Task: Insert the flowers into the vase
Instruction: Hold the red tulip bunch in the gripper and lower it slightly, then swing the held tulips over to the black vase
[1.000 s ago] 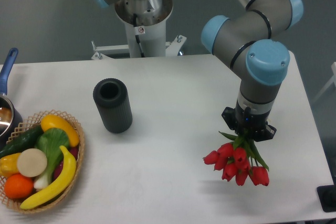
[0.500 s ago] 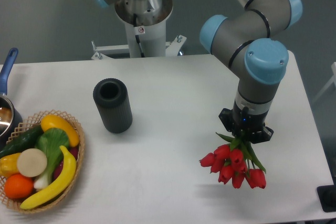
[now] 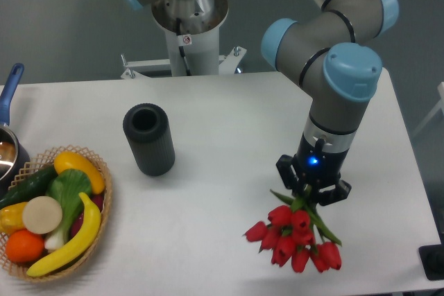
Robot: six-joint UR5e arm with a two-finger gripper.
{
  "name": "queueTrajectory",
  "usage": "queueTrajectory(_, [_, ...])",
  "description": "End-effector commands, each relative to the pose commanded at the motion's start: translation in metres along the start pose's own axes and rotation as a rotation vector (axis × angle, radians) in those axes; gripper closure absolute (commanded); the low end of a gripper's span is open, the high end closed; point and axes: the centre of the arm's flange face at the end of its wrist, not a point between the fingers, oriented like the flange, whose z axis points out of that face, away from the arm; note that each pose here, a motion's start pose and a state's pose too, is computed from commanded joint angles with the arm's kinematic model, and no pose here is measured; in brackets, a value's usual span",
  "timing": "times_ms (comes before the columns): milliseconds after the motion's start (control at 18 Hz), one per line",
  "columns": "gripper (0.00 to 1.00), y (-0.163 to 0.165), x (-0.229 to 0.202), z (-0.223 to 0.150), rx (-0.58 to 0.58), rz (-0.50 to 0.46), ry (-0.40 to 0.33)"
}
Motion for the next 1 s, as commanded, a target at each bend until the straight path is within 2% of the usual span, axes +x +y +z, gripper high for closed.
queueTrajectory(167, [1.0, -0.014, 0.01, -0.004, 0.105, -0.023, 0.069])
queueTrajectory(278, [1.0, -0.029, 0.025, -0.005, 0.155, 0.001, 0.103])
queueTrajectory(444, [1.0, -0.053, 0.06, -0.004, 0.245, 0.092, 0.103])
queueTrajectory(556, [1.0, -0.06, 0.082, -0.005, 0.361, 0.094, 0.157])
queueTrajectory(611, [1.0, -0.063, 0.1, -0.018, 0.412, 0.104, 0.186])
queueTrajectory(889, [1.0, -0.059, 0.144, -0.058, 0.599, 0.113, 0.349])
queueTrajectory(1000, [1.0, -0.046, 0.159, -0.073, 0.632, 0.116, 0.363])
